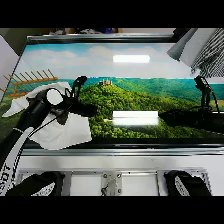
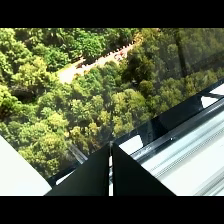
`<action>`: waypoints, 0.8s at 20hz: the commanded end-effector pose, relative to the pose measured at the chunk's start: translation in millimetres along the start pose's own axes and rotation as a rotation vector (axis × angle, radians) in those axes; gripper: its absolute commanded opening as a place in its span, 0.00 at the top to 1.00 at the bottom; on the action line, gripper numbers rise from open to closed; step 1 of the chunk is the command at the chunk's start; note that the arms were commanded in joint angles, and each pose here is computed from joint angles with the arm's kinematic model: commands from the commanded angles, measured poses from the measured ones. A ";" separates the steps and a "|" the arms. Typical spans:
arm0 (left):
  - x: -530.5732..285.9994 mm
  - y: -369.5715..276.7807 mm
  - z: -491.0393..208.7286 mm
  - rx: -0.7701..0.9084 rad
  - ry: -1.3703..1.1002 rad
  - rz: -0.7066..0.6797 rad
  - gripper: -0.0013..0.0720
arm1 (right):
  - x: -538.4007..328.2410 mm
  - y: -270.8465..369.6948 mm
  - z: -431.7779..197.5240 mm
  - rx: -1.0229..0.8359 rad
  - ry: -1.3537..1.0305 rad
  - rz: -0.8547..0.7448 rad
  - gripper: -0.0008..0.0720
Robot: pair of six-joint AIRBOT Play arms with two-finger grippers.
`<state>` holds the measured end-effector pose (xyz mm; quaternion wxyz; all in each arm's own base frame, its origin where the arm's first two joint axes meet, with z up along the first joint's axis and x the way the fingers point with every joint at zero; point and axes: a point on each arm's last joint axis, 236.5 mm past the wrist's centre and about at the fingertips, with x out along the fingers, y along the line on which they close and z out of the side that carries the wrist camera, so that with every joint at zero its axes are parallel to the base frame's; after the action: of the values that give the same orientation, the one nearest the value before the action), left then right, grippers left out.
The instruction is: Fold the clothes and pants, and hang the long-sleeved shirts on hangers.
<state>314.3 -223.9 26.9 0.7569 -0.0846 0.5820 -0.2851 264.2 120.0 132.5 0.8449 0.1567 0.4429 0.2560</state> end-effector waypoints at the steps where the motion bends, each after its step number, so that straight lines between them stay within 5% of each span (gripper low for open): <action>1: 0.1 -0.3 0.1 0.001 0.000 0.000 0.97 | 0.3 -0.1 -0.2 0.000 0.001 0.000 0.98; 15: -1.0 9.4 10.5 0.017 -0.043 0.038 0.94 | 0.3 0.0 -0.2 0.001 0.001 0.000 0.97; 16: -6.2 25.2 12.6 0.048 -0.042 0.101 0.45 | 0.3 0.0 -0.2 0.001 0.001 0.000 0.97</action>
<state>322.3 -220.0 27.3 0.7681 -0.0785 0.5715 -0.2780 264.3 120.0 132.4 0.8450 0.1567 0.4428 0.2557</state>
